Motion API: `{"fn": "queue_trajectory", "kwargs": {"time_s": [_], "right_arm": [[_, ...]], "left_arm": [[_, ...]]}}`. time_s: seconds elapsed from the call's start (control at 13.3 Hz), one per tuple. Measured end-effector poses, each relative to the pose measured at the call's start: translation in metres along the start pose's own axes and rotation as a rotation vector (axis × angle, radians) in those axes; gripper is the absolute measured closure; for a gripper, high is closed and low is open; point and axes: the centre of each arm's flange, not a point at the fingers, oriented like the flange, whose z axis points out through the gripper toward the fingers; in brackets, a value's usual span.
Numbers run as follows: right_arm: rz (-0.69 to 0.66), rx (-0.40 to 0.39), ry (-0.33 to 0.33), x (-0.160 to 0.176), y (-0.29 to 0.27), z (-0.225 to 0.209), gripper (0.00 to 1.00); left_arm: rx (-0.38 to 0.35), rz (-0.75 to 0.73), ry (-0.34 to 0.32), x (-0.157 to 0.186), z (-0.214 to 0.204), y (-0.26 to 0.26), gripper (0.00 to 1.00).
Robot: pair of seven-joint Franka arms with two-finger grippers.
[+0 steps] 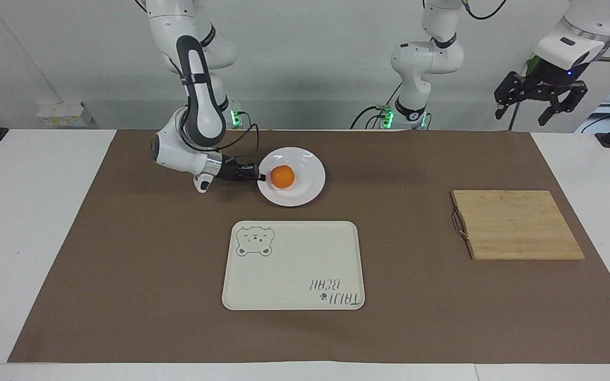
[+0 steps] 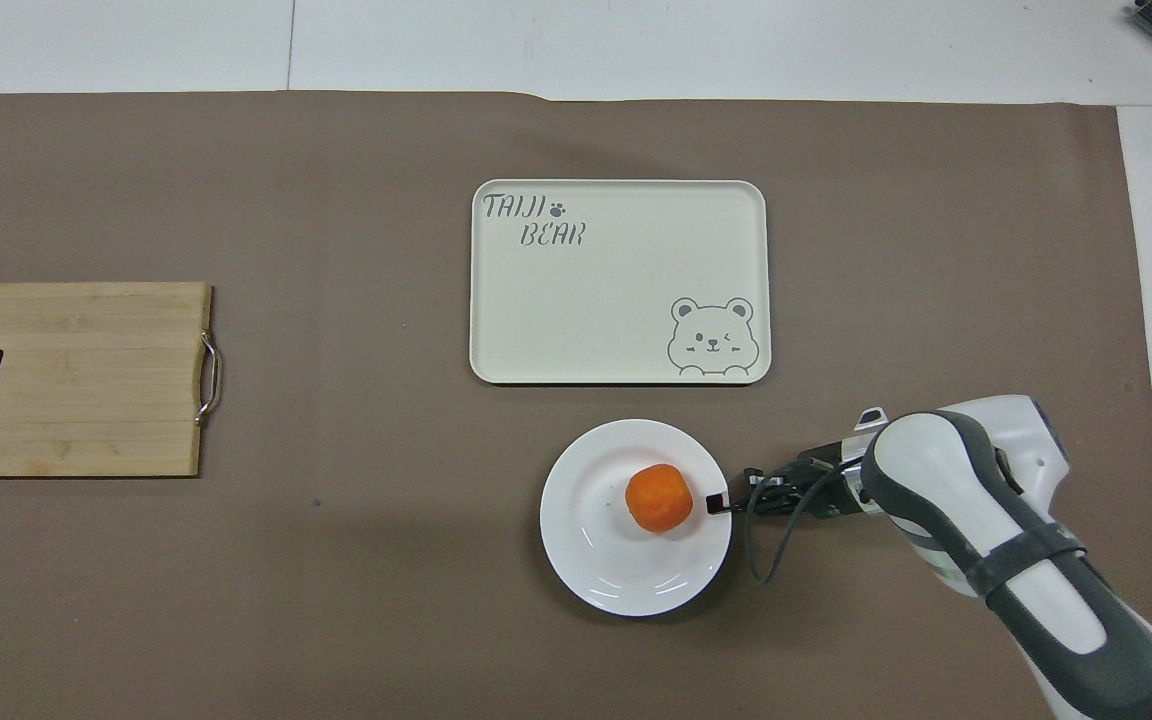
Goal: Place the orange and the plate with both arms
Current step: 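Grip the plate rim with the right gripper and lift it, then carry the plate with the right gripper onto the bear tray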
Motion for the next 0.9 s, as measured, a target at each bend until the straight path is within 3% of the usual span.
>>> {"fn": "queue_trajectory", "kwargs": {"time_s": [0.9], "right_arm": [[-0.159, 0.023, 0.071, 0.014, -0.018, -0.018, 0.95]], "left_arm": [[0.0, 0.0, 0.0, 0.0, 0.0, 0.0, 0.0]]}}
